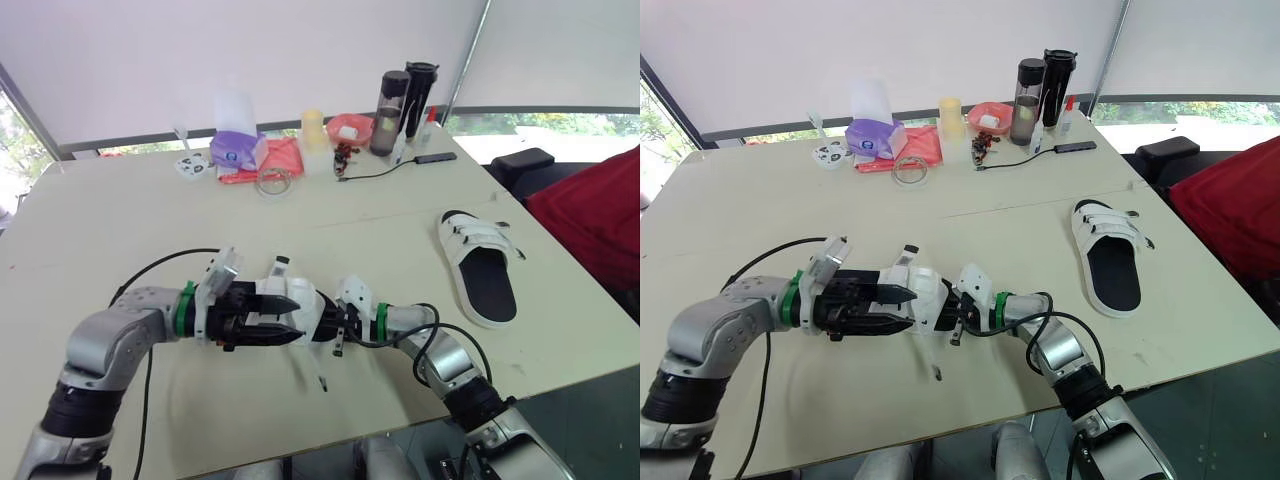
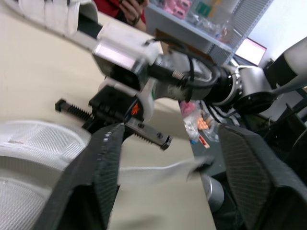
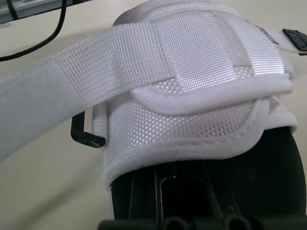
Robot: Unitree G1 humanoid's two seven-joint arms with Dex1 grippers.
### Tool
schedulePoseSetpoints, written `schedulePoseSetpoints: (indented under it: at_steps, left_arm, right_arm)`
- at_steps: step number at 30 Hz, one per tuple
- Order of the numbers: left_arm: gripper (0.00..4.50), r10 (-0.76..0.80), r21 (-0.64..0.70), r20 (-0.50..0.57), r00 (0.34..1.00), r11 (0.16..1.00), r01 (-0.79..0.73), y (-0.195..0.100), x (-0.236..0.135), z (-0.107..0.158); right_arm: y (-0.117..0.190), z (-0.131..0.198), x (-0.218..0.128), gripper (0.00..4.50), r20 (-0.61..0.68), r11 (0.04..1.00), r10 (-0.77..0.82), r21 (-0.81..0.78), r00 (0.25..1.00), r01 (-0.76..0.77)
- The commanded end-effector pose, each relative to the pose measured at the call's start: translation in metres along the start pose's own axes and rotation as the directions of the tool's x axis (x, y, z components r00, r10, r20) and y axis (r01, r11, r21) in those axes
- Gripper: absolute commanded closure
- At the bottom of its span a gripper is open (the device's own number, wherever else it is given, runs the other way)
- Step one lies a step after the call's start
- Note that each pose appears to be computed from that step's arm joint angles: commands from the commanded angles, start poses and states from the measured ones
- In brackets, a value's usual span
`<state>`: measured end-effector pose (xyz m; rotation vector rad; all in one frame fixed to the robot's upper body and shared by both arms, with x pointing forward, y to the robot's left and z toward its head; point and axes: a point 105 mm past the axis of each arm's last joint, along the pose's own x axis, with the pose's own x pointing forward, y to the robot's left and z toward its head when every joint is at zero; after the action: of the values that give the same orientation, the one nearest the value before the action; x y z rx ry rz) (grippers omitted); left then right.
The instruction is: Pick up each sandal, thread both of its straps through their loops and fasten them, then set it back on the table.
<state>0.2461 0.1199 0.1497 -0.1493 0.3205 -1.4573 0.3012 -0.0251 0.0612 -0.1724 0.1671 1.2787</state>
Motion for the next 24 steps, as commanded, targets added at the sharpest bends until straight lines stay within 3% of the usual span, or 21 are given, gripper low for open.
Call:
schedulePoseSetpoints:
  at_steps: [1, 8, 20, 24]
  left_arm:
    - [1.34, 0.029, -0.006, 0.003, 1.000, 1.000, -0.029, -0.008, -0.012, 0.002]
    - [1.34, 0.073, -0.126, -0.062, 0.995, 0.989, -0.081, -0.024, -0.026, -0.031]
    - [1.34, 0.288, 0.001, -0.085, 0.954, 0.957, -0.289, 0.009, -0.019, -0.062]
    - [1.34, 0.245, -0.034, -0.074, 0.967, 0.968, -0.248, 0.008, -0.008, -0.067]
  right_arm:
    - [-0.003, -0.073, -0.017, 4.50, -0.251, 0.986, -0.056, 0.139, 0.966, 0.093]
    - [-0.001, -0.076, -0.020, 4.50, -0.260, 0.987, -0.043, 0.137, 0.965, 0.081]
    - [0.008, -0.077, -0.021, 4.50, -0.264, 0.988, -0.022, 0.139, 0.964, 0.061]
    - [0.008, -0.077, -0.021, 4.50, -0.266, 0.988, -0.021, 0.142, 0.964, 0.061]
